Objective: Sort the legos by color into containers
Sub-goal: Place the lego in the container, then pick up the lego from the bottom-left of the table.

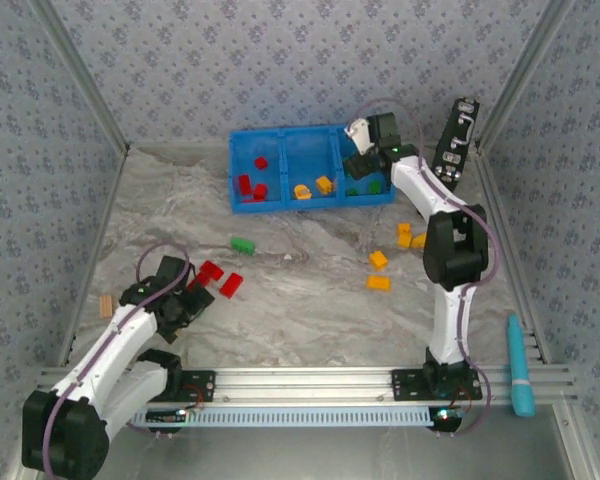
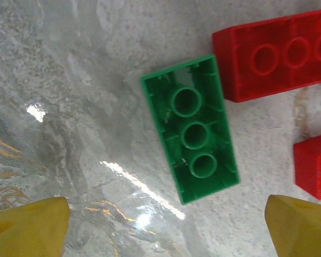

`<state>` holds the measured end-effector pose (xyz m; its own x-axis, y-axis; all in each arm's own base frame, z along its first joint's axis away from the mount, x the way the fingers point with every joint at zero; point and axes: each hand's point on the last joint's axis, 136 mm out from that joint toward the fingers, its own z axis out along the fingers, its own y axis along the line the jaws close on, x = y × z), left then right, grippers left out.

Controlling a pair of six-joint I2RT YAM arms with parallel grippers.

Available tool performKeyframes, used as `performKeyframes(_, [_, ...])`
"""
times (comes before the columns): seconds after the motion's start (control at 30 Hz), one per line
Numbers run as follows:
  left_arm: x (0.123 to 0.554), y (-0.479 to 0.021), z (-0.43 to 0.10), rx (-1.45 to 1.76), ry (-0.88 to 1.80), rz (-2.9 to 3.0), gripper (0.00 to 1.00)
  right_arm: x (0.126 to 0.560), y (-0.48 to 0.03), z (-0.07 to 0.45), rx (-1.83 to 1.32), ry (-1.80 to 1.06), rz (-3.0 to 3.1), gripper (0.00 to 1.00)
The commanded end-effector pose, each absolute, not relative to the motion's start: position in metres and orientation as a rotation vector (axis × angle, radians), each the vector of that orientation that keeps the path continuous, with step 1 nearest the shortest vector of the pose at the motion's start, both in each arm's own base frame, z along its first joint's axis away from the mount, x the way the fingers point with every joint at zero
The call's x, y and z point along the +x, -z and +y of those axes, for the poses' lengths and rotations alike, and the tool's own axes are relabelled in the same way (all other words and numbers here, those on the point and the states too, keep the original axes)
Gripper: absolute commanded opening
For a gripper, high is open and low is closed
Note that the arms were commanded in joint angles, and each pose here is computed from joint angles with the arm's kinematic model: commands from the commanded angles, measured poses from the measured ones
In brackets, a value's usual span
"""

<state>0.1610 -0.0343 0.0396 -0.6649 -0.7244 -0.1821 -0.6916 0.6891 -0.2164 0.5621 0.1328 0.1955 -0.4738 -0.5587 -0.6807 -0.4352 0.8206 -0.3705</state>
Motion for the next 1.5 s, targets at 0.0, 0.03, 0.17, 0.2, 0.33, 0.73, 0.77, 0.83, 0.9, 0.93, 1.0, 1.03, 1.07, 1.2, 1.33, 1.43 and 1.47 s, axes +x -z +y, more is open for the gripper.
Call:
performKeyframes(0.0, [0.168,-0.038,-0.028,-1.185,0.166,2.567,0.86,0.55,-0.244,0.138,-0.676,0.095,2.045,0.87])
performKeyframes(0.03, [0.17,-0.036,-0.028,-1.193,0.17,2.554,0.85,0.546,-0.249,0.138,-0.676,0.086,2.035,0.87])
performKeyframes(0.17, [0.182,-0.038,-0.025,-1.198,0.17,2.496,0.83,0.533,-0.262,0.138,-0.67,0.061,2.014,0.88])
performKeyframes(0.2, [0.184,-0.038,-0.023,-1.196,0.161,2.484,0.83,0.529,-0.266,0.138,-0.667,0.057,2.007,0.88])
performKeyframes(0.33, [0.197,-0.039,-0.026,-1.186,0.191,2.447,0.81,0.519,-0.268,0.138,-0.666,0.044,2.008,0.88])
performKeyframes(0.73, [0.2,-0.019,-0.041,-1.17,0.226,2.494,0.66,0.513,-0.277,0.136,-0.66,0.057,1.992,0.9])
performKeyframes(0.77, [0.198,-0.017,-0.041,-1.172,0.219,2.498,0.63,0.513,-0.277,0.136,-0.661,0.058,1.992,0.9])
performKeyframes(0.83, [0.195,-0.013,-0.04,-1.174,0.209,2.504,0.58,0.513,-0.278,0.135,-0.66,0.063,1.99,0.9])
performKeyframes(0.9, [0.194,-0.011,-0.04,-1.183,0.212,2.502,0.52,0.512,-0.28,0.135,-0.661,0.061,1.987,0.91])
performKeyframes(0.93, [0.194,-0.01,-0.041,-1.183,0.218,2.499,0.49,0.513,-0.28,0.135,-0.658,0.062,1.987,0.91])
performKeyframes(1.0, [0.195,-0.009,-0.042,-1.181,0.223,2.504,0.44,0.512,-0.279,0.135,-0.659,0.062,1.989,0.91])
performKeyframes(1.03, [0.195,-0.009,-0.043,-1.176,0.224,2.508,0.43,0.512,-0.279,0.135,-0.66,0.062,1.988,0.91])
performKeyframes(1.07, [0.195,-0.009,-0.043,-1.172,0.224,2.512,0.41,0.513,-0.279,0.135,-0.658,0.062,1.988,0.92])
performKeyframes(1.2, [0.194,-0.016,-0.048,-1.149,0.255,2.542,0.35,0.511,-0.28,0.136,-0.655,0.049,1.986,0.92])
performKeyframes(1.33, [0.207,-0.054,-0.062,-1.032,0.372,2.494,0.31,0.507,-0.284,0.135,-0.622,-0.026,1.992,0.92])
performKeyframes(1.43, [0.219,-0.09,-0.067,-0.941,0.437,2.437,0.3,0.503,-0.287,0.131,-0.572,-0.111,1.995,0.93])
performKeyframes(1.47, [0.223,-0.102,-0.072,-0.9,0.465,2.432,0.29,0.501,-0.287,0.13,-0.56,-0.133,1.992,0.93])
